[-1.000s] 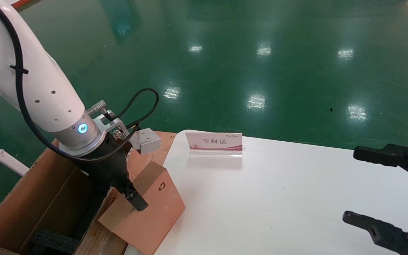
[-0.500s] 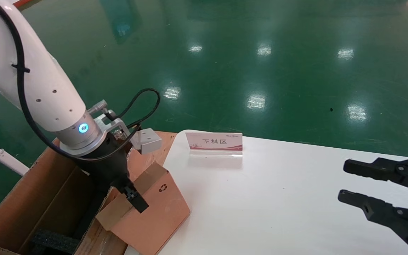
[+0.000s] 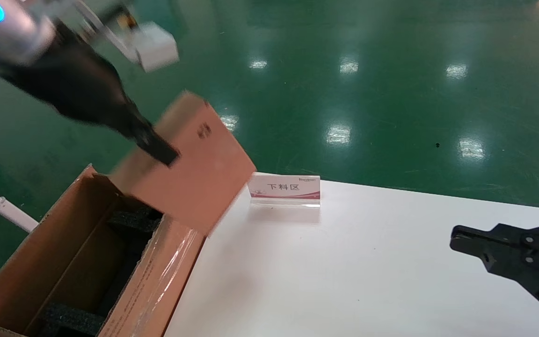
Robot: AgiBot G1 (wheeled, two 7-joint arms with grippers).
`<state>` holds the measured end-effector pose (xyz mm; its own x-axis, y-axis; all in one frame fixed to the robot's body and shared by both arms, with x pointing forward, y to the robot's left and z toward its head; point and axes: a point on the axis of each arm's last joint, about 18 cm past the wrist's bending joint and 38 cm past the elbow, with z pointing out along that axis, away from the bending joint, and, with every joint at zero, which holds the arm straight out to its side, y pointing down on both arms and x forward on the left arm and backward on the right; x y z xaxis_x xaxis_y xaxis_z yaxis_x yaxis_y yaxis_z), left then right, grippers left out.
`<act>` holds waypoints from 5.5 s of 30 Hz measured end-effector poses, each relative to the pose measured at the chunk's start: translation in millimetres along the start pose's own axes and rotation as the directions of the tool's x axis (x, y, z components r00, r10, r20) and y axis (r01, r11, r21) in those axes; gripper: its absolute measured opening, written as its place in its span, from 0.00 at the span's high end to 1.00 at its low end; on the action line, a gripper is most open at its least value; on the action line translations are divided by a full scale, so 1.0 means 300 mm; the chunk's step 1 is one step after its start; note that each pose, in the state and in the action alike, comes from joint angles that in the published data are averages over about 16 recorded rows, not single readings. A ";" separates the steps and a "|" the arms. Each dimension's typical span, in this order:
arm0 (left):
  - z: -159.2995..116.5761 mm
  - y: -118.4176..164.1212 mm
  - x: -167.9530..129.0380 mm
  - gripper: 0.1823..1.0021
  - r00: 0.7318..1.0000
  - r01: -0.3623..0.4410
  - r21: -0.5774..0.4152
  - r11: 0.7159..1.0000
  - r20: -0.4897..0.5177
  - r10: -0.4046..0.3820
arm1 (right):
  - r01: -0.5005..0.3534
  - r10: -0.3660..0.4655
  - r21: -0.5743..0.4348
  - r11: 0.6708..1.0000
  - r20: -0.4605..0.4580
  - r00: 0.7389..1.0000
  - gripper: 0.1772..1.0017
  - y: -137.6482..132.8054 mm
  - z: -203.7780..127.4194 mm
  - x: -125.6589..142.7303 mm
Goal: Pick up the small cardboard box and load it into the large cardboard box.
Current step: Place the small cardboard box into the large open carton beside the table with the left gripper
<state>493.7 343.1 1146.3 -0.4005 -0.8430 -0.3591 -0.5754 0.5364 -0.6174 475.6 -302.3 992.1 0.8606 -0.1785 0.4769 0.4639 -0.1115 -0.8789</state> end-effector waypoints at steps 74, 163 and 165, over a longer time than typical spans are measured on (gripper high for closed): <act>0.203 0.571 -0.400 0.83 0.918 0.388 -0.347 0.854 0.225 -0.325 | 0.000 0.000 0.000 1.000 0.000 1.000 0.01 0.000 0.000 0.000; 0.622 0.717 -0.467 0.78 0.855 0.504 -0.408 0.761 0.359 -0.373 | -0.001 0.001 0.000 1.000 0.000 1.000 0.00 0.000 0.000 0.000; 0.621 0.717 -0.468 0.75 0.856 0.502 -0.408 0.762 0.360 -0.372 | -0.001 0.001 0.000 1.000 0.000 1.000 0.00 0.000 0.000 0.000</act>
<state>559.1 569.1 933.5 0.1275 -0.9355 -0.3295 -0.9308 0.0018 -0.3654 475.7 -302.4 992.0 0.8608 -0.1788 0.4764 0.4634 -0.1114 -0.8791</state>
